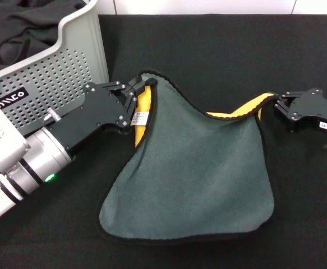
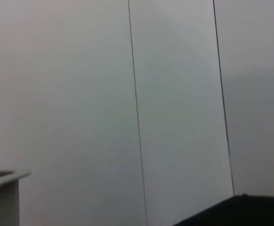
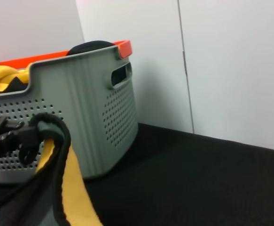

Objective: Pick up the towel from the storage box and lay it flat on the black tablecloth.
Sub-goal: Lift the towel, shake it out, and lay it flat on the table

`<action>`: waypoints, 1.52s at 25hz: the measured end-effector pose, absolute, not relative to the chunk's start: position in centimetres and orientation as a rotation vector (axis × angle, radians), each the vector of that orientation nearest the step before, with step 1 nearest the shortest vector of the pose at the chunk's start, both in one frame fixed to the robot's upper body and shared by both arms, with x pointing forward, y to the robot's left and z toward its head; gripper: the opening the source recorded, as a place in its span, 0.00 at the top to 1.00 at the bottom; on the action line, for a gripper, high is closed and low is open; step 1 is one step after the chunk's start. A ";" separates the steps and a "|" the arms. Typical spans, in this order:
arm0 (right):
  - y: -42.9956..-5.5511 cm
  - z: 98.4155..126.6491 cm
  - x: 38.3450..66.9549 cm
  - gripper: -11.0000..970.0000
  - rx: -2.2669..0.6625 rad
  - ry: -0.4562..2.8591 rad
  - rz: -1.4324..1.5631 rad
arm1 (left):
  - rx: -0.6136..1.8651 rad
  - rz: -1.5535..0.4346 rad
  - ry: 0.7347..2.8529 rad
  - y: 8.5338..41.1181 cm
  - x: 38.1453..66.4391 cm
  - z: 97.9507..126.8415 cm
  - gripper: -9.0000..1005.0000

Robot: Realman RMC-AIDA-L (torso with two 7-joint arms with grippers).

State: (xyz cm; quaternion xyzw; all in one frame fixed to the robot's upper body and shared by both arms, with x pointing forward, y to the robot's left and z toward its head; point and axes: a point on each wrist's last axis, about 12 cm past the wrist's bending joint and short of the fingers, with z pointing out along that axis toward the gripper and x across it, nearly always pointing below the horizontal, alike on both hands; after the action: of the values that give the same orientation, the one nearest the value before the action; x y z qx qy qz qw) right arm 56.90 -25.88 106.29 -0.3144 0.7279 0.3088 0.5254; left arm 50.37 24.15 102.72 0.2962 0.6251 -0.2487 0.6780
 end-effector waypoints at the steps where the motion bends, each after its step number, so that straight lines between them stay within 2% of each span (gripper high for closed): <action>1: -25.8 106.3 57.1 0.97 -0.753 1.745 0.733 | 0.674 -0.546 1.407 24.1 50.4 102.6 0.93; 11: -24.6 106.6 59.0 0.97 -0.782 1.766 0.644 | 0.767 -0.360 1.412 24.2 50.7 101.7 0.92; 22: -24.8 106.7 59.8 0.97 -0.767 1.783 0.579 | 0.822 -0.318 1.400 25.5 52.0 102.5 0.92; 25: -24.7 106.6 59.8 0.97 -0.774 1.786 0.575 | 0.882 -0.242 1.393 25.7 52.6 102.4 0.91; 31: -24.7 106.6 59.9 0.97 -0.772 1.790 0.568 | 1.066 0.029 1.328 24.5 52.5 101.1 0.91; 38: -24.7 106.6 59.9 0.97 -0.771 1.791 0.566 | 1.148 0.124 1.278 24.4 52.4 100.9 0.91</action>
State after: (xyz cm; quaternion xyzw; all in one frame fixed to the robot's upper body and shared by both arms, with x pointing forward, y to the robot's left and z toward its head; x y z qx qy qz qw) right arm 59.91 -24.74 106.58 -0.3228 0.7492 0.2370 0.5275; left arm 52.43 24.42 100.86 0.5056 0.5630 0.0544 0.6515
